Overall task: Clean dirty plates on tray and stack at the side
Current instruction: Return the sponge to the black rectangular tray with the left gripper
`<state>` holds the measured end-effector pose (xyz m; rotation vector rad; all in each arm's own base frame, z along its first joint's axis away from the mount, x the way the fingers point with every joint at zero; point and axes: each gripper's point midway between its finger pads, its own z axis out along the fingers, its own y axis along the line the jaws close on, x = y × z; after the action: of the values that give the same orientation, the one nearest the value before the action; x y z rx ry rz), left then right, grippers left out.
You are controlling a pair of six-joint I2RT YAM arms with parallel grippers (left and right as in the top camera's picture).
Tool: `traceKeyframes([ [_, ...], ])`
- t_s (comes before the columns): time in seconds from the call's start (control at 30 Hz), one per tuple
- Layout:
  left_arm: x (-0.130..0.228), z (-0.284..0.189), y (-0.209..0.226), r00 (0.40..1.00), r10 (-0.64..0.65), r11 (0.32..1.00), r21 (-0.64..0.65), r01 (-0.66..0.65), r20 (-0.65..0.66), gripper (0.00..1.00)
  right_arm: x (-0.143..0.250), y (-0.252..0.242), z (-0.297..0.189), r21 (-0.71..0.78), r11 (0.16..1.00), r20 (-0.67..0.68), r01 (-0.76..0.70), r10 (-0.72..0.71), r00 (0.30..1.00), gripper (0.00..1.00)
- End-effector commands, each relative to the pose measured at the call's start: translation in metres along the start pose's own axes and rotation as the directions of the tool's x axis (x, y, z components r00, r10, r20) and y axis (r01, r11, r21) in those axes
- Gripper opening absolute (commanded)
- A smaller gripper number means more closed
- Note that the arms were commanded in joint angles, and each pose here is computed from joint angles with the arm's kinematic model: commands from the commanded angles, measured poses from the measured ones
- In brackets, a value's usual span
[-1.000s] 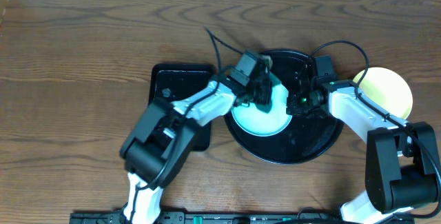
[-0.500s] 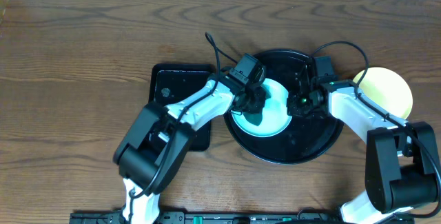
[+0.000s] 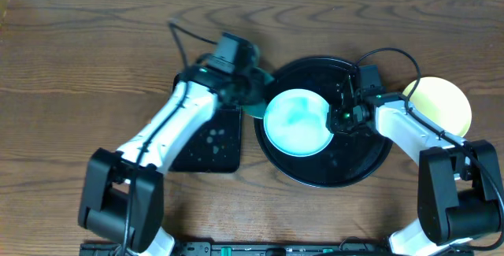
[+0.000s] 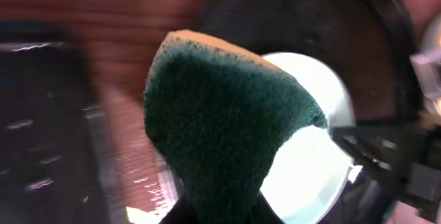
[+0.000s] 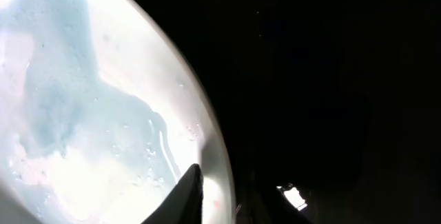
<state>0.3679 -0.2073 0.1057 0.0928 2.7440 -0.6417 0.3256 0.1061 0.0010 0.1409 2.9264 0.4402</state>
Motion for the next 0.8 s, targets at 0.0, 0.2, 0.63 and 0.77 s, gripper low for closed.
traceKeyframes([
  [0.0,-0.005,-0.014,0.030,0.998,-0.055,0.997,-0.045,0.056,0.006,0.11,0.024,-0.013,0.016,0.047,0.999,-0.059,-0.009,0.011,0.998,0.16],
  [0.2,0.007,-0.024,0.075,0.994,-0.100,0.989,-0.110,0.094,-0.053,0.11,0.029,-0.006,0.022,0.035,0.999,-0.053,0.001,0.001,0.999,0.01],
  [0.63,0.022,-0.031,0.119,0.985,-0.154,0.959,-0.253,0.130,-0.079,0.13,-0.003,0.024,0.012,-0.149,0.989,0.033,0.013,-0.009,0.999,0.01],
  [0.77,0.022,-0.031,0.119,0.985,-0.154,0.959,-0.253,0.130,-0.078,0.14,-0.018,0.017,0.003,-0.153,0.988,0.065,-0.012,0.023,0.998,0.01],
])
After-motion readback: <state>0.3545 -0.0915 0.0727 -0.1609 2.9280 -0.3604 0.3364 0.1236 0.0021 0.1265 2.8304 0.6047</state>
